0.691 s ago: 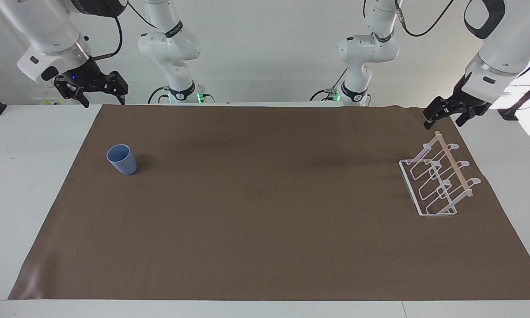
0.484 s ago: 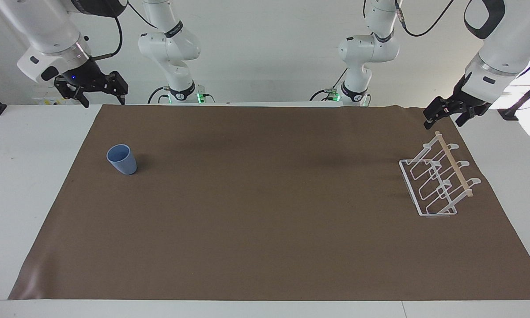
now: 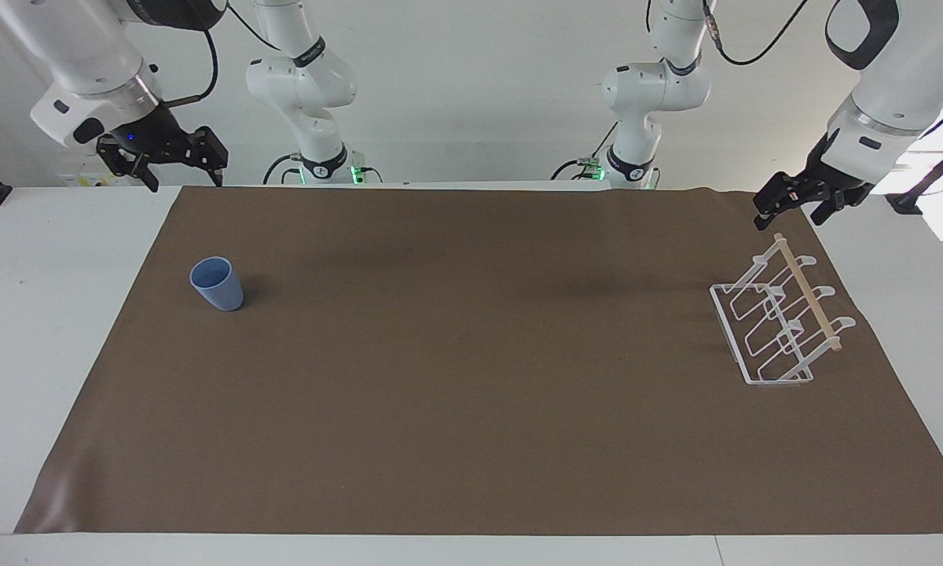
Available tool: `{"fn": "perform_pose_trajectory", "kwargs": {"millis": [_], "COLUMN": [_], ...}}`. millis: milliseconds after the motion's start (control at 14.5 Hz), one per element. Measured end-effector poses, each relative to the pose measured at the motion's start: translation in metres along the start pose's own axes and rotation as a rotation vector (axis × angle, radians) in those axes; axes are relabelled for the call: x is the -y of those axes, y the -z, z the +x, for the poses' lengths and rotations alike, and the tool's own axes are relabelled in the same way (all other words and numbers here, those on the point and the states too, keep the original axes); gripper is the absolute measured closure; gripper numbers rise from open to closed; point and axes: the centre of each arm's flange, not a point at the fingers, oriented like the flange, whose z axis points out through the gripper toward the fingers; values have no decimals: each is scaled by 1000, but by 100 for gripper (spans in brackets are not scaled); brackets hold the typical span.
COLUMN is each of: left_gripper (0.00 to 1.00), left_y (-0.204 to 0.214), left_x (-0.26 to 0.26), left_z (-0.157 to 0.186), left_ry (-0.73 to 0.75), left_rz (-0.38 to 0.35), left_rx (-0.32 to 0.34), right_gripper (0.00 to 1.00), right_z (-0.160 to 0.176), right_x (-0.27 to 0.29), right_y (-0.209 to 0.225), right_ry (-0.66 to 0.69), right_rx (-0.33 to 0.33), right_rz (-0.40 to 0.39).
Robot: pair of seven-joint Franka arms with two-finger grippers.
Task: Hang cup on cup holder
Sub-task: 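Move the right gripper down to the light blue cup's rim, then grasp the blue cup rim with the right gripper and lift it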
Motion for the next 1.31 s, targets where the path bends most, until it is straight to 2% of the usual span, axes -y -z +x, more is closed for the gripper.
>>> {"fn": "perform_pose_trajectory", "kwargs": {"millis": [207,622,899,1314], "left_gripper": [0,0,0,0], "left_y": [-1,-6,-9,-10], "left_x": [0,-1,-1,-1], "left_z": [0,0,0,0], "left_ry": [0,0,0,1], "left_rz": [0,1,1,1], "left_rx": [2,12,19,21], "right_gripper": [0,0,0,0], "right_z": [11,21,23,9], "right_x": [-5,-66,-91,-123], "right_y": [-20,-128,-192,-244], "right_ry": [3,70,126,150], "right_rx": [-56,-81,-63,-65], "right_rz": [-11,-10,0,6]}}
